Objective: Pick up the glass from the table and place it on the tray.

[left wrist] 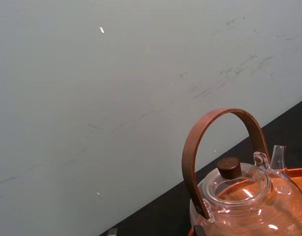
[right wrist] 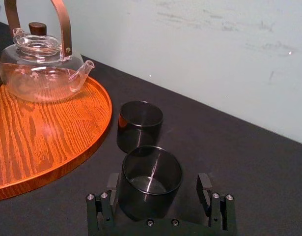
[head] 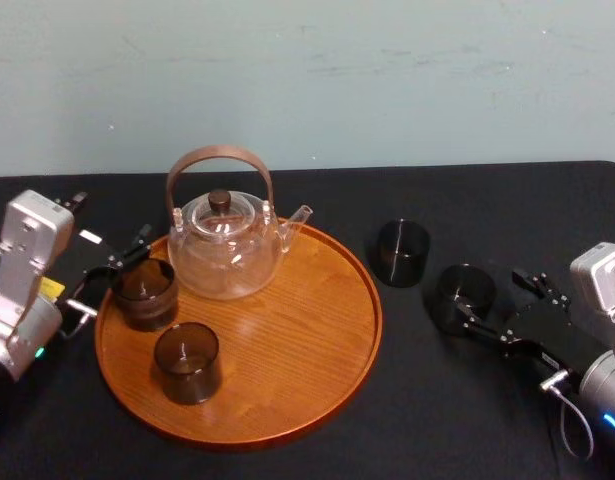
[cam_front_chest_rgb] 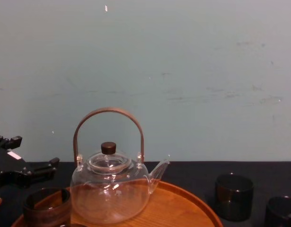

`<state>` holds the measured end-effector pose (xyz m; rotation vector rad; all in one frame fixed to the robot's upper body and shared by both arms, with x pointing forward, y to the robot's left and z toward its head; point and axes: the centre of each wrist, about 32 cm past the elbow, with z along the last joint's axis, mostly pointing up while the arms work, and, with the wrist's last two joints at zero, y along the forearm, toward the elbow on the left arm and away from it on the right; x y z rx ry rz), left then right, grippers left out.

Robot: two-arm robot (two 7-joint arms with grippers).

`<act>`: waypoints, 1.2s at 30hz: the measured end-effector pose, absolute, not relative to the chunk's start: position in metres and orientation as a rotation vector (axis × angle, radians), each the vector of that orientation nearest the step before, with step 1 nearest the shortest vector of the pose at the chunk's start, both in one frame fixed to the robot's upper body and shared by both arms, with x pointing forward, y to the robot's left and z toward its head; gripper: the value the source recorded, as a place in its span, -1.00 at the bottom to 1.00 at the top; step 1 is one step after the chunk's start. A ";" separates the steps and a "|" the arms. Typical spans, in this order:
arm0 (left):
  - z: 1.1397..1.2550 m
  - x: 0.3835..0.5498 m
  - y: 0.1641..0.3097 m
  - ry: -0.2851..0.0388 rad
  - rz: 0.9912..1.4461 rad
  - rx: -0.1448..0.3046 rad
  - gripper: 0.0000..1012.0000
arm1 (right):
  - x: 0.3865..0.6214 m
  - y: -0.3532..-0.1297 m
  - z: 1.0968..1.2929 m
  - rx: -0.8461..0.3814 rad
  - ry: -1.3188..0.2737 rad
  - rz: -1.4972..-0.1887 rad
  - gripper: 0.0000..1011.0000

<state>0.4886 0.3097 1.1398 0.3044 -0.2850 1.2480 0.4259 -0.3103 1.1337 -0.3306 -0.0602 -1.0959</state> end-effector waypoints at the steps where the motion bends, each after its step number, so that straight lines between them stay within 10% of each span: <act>1: 1.140 0.489 0.310 -0.285 1.248 0.304 0.98 | 0.427 -0.311 1.134 -0.329 -0.052 -1.093 0.98; 36: 1.140 0.489 0.310 -0.285 1.248 0.304 0.98 | 0.456 -0.314 1.123 -0.334 0.062 -1.033 0.98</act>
